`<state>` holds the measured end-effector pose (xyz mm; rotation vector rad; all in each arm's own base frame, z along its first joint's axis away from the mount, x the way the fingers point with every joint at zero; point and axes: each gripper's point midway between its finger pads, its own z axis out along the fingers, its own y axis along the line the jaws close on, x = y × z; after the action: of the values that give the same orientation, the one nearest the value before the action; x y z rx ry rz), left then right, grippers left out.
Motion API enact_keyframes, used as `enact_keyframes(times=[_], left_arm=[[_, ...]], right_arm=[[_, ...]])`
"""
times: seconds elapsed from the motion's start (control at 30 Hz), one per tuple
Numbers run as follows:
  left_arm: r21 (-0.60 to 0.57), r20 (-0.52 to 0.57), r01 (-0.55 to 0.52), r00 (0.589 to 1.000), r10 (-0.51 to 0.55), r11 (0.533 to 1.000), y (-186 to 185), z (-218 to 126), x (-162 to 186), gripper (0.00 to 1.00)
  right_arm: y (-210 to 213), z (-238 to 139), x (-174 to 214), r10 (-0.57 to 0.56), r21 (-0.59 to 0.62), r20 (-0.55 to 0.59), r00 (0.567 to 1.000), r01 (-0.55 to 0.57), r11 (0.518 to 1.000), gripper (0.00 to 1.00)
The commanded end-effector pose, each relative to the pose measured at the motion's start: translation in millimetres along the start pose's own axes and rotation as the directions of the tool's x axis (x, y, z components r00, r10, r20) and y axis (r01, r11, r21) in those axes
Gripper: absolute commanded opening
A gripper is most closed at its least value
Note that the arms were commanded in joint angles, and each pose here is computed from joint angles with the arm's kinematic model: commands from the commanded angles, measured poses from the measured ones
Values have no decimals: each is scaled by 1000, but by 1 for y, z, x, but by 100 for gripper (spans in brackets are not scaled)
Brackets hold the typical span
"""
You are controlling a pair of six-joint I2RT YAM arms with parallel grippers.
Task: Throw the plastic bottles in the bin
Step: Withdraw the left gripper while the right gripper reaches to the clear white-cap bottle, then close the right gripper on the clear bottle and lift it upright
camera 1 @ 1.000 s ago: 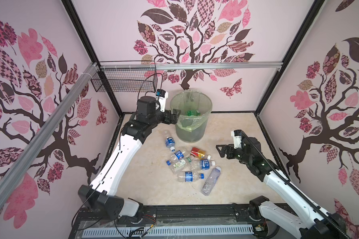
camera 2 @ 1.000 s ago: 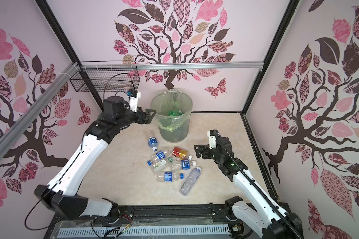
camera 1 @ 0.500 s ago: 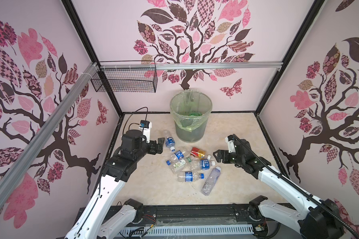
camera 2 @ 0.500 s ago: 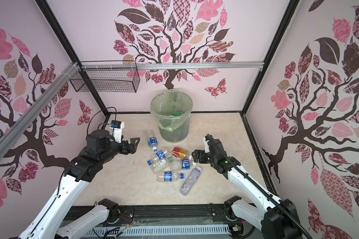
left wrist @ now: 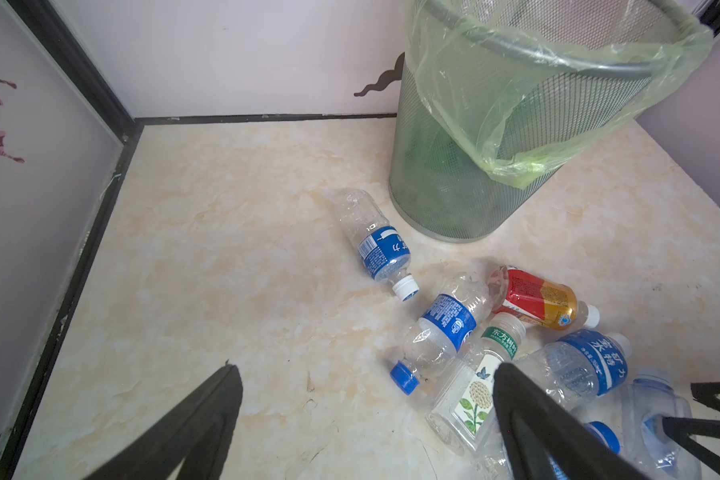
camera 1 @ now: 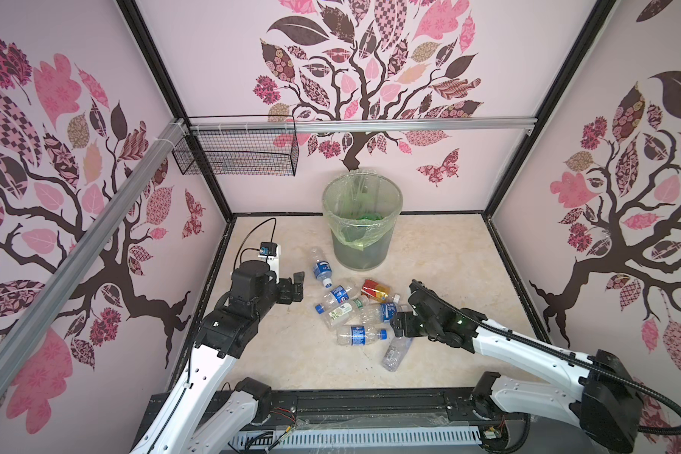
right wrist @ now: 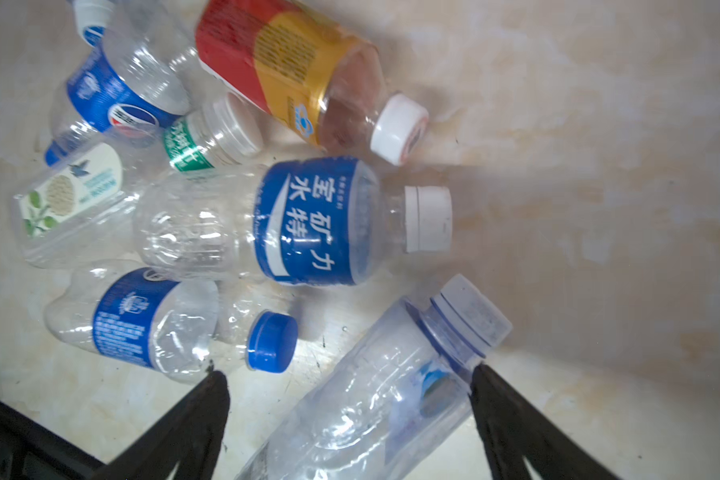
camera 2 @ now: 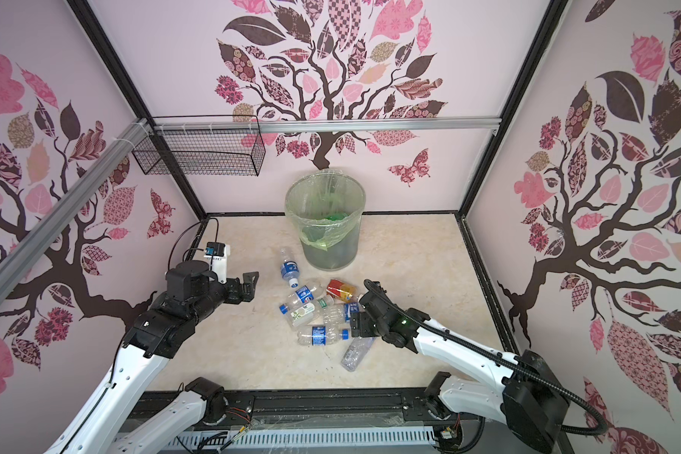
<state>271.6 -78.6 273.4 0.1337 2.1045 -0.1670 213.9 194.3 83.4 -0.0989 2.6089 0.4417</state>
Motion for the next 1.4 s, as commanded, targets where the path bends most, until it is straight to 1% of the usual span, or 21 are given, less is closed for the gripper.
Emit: enact_keyframes(times=[0.0,0.1,0.2,0.43,0.63,0.8,0.93,1.07,1.2,1.37], left_arm=[[-22,2,-1,1000,2,1000,5,3,8,98],[-31,0,-10,1000,10,999,7,2,10,98],[-30,0,-12,1000,12,999,7,2,10,98],[-35,0,-32,999,32,999,8,3,9,98],[-25,7,-30,1000,31,999,6,3,6,98],[-18,0,-29,1000,29,999,4,3,6,98],[-19,-1,-28,1000,28,999,5,1,6,98],[-18,-8,-27,1000,27,999,5,1,10,98],[0,-1,-23,1000,23,1000,3,0,11,98],[15,4,-11,1000,11,1000,0,1,11,98]], right_arm=[[-10,4,7,50,61,-8,999,-49,997,93],[-18,2,4,60,94,17,998,-62,994,93],[-20,2,5,67,95,24,997,-69,993,93],[-19,12,36,120,46,-79,990,-117,992,92],[-16,17,44,139,4,-96,986,-139,990,91],[-8,27,49,137,-35,-125,983,-142,989,80],[-11,33,55,138,-29,-134,981,-143,989,71],[-23,32,56,127,6,-110,986,-127,992,61],[-29,27,54,122,21,-80,989,-120,993,55],[-23,14,34,100,0,-2,995,-100,995,50]])
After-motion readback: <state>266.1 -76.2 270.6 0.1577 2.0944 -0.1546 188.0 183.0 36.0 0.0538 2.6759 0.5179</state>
